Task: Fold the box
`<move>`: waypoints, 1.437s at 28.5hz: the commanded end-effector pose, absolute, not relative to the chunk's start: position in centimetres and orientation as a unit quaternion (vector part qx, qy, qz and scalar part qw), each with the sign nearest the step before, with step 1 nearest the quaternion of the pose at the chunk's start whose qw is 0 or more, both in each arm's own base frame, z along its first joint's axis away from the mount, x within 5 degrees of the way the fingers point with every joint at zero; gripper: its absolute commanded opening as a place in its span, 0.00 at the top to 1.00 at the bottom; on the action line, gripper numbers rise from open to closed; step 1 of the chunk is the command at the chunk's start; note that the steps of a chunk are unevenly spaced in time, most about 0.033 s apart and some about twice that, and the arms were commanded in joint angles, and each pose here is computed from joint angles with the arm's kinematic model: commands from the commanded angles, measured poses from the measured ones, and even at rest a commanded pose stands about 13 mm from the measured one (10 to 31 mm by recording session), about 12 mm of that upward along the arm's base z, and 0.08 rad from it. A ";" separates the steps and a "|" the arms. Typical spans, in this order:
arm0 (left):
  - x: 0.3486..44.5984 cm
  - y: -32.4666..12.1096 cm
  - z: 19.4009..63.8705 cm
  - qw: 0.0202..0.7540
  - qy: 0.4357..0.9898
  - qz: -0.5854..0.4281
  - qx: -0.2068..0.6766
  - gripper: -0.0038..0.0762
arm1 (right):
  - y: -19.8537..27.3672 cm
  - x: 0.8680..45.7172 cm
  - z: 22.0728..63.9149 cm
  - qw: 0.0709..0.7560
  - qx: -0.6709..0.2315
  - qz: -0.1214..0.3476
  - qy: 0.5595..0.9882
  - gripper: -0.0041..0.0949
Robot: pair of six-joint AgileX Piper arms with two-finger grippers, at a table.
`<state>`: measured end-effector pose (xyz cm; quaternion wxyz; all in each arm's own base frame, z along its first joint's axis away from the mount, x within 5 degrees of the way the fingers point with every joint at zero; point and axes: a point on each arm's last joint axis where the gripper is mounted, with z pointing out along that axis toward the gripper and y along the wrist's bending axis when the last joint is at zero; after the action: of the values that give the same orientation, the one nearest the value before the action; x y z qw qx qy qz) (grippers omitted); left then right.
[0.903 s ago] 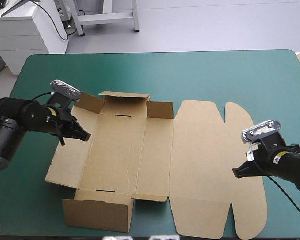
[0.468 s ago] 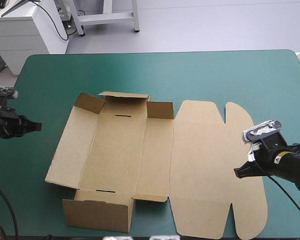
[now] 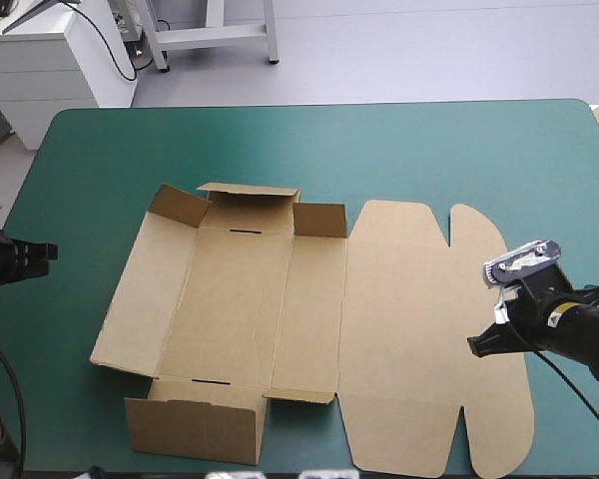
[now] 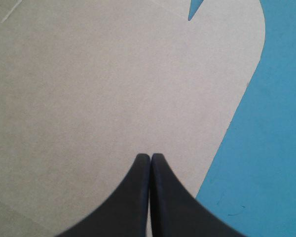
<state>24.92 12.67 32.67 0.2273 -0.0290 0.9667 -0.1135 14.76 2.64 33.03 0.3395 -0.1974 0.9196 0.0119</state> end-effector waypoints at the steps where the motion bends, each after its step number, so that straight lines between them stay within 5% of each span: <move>1: 25.6 11.6 33.4 0.252 0.950 -0.182 -0.011 0.86 | 2.5 15.0 34.3 0.379 -0.194 0.004 0.905 0.98; 13: 26.8 10.7 26.2 0.169 0.945 -0.280 -0.005 0.50 | 2.5 15.1 34.4 0.387 -0.194 0.003 0.901 0.98; 38: 28.9 5.2 21.2 0.057 0.941 -0.326 0.072 0.51 | 2.6 15.2 34.5 0.391 -0.196 0.004 0.899 0.98; 41: 28.7 5.4 21.1 0.044 0.946 -0.315 0.069 0.64 | 2.6 15.2 34.5 0.390 -0.196 0.004 0.900 0.98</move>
<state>29.49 5.95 19.64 0.0718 0.0515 0.9508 -0.2968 14.98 2.65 33.21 0.3541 -0.2004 0.9134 0.0085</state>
